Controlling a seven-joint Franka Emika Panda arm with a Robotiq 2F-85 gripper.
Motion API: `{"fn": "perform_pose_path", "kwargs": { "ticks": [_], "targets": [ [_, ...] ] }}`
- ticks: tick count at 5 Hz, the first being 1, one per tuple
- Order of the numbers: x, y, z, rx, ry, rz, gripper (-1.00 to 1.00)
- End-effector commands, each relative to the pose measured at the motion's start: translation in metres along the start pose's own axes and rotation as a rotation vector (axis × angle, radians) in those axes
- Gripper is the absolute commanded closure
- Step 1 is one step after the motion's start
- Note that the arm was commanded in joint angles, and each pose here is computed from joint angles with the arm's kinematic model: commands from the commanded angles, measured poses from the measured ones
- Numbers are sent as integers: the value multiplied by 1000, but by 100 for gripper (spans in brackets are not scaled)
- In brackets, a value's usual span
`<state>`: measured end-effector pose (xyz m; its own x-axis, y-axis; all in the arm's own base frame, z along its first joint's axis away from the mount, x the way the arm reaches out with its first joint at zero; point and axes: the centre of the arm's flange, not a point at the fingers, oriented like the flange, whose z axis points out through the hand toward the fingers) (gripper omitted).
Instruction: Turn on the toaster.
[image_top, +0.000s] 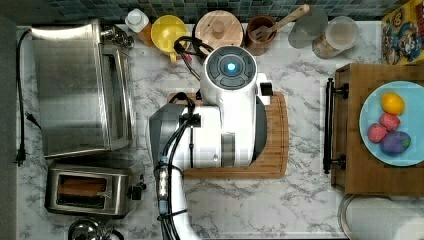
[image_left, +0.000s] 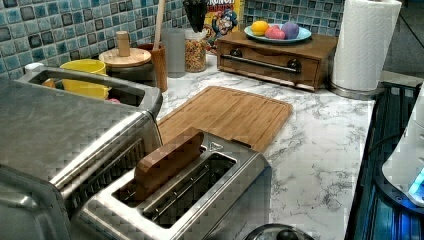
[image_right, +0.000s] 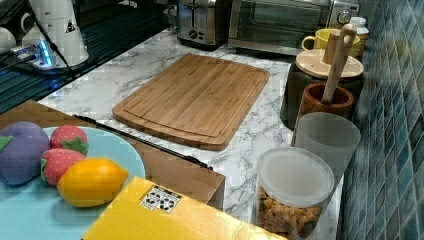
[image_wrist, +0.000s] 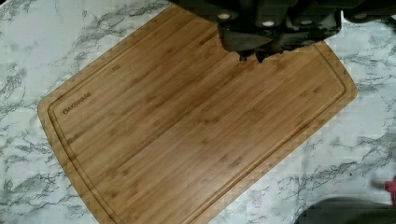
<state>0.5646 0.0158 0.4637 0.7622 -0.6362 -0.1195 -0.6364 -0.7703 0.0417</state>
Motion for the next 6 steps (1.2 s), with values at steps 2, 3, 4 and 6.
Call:
{"fn": "perform_pose_path", "kwargs": {
  "ticks": [2, 3, 4, 6],
  "targets": [
    [-22, -2, 7, 38, -6, -78, 100],
    [-49, -18, 11, 71, 2, -167, 100],
    [-76, -37, 15, 76, -5, -272, 100],
    [-147, -63, 26, 75, -15, -438, 100]
  ]
}}
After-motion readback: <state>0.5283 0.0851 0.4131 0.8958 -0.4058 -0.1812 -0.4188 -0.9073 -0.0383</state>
